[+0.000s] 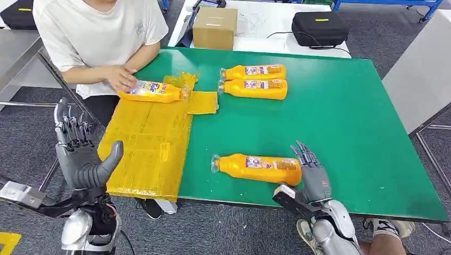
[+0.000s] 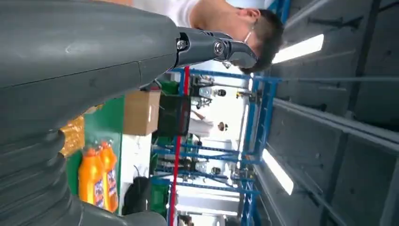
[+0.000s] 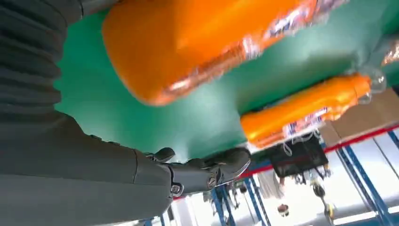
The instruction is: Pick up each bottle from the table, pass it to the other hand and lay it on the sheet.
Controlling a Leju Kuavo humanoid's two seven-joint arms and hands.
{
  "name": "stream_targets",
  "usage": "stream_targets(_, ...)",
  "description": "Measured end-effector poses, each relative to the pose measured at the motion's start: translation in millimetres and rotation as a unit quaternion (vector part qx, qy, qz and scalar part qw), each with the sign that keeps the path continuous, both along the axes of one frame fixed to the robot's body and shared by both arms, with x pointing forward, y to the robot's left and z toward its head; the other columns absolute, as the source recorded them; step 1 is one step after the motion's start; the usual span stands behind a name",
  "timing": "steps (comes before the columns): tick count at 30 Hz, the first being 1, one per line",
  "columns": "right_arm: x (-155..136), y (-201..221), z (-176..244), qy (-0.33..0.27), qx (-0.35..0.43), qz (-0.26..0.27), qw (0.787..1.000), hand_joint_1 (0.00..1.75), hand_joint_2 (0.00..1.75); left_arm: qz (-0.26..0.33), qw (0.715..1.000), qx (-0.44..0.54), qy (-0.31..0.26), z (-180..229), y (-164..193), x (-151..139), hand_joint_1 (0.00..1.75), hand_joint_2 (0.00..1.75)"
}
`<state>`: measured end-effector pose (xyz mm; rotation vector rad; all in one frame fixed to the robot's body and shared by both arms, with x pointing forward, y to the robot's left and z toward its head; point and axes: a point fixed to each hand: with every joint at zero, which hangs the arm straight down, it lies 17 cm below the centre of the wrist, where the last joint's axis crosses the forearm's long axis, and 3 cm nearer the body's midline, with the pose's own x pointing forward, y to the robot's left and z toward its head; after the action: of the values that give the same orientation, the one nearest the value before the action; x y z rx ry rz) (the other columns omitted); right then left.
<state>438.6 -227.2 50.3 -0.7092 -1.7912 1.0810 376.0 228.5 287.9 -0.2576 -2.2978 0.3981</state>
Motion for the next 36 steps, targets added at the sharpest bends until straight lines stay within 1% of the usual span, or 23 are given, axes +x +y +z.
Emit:
stream_targets(8,7,22,-23,0.043,0.015,0.013,0.999,0.0,1.75,-0.051,0.999,-0.001,-0.009,10,-29,3,0.0,1.75)
stream_targets(14,10,31,-31,0.061,0.014,0.017,0.998,0.0,1.75,-0.065,0.998,0.008,-0.016,14,-42,1,0.0,1.75)
stream_targets(19,18,28,-45,0.089,-0.026,-0.002,0.996,0.0,1.75,-0.072,0.997,0.015,-0.02,16,-48,0,0.0,1.75)
stream_targets(22,25,24,-55,0.116,-0.053,-0.012,0.992,0.0,1.75,-0.091,0.996,0.003,-0.005,12,-50,3,0.0,1.75)
stream_targets(27,30,23,-57,0.124,-0.068,-0.01,0.99,0.0,1.75,-0.102,0.995,-0.004,0.003,9,-51,5,0.0,1.75)
stream_targets(30,32,22,-59,0.124,-0.088,-0.009,0.988,0.0,1.75,-0.156,0.987,-0.031,0.027,2,-60,9,0.0,1.75)
stream_targets(31,33,22,-60,0.124,-0.099,-0.008,0.987,0.4,1.75,-0.171,0.984,-0.036,0.032,-1,-64,9,0.0,1.75)
stream_targets(32,35,21,-60,0.125,-0.108,-0.009,0.986,1.45,1.75,-0.181,0.982,-0.036,0.035,-3,-67,9,0.0,1.75)
stream_targets(33,36,21,-63,0.131,-0.12,-0.009,0.984,1.75,1.75,-0.188,0.981,-0.037,0.039,-5,-69,9,0.0,1.75)
stream_targets(36,40,19,-72,0.156,-0.146,-0.003,0.977,1.75,1.75,-0.201,0.978,-0.033,0.05,-14,-76,11,0.0,1.75)
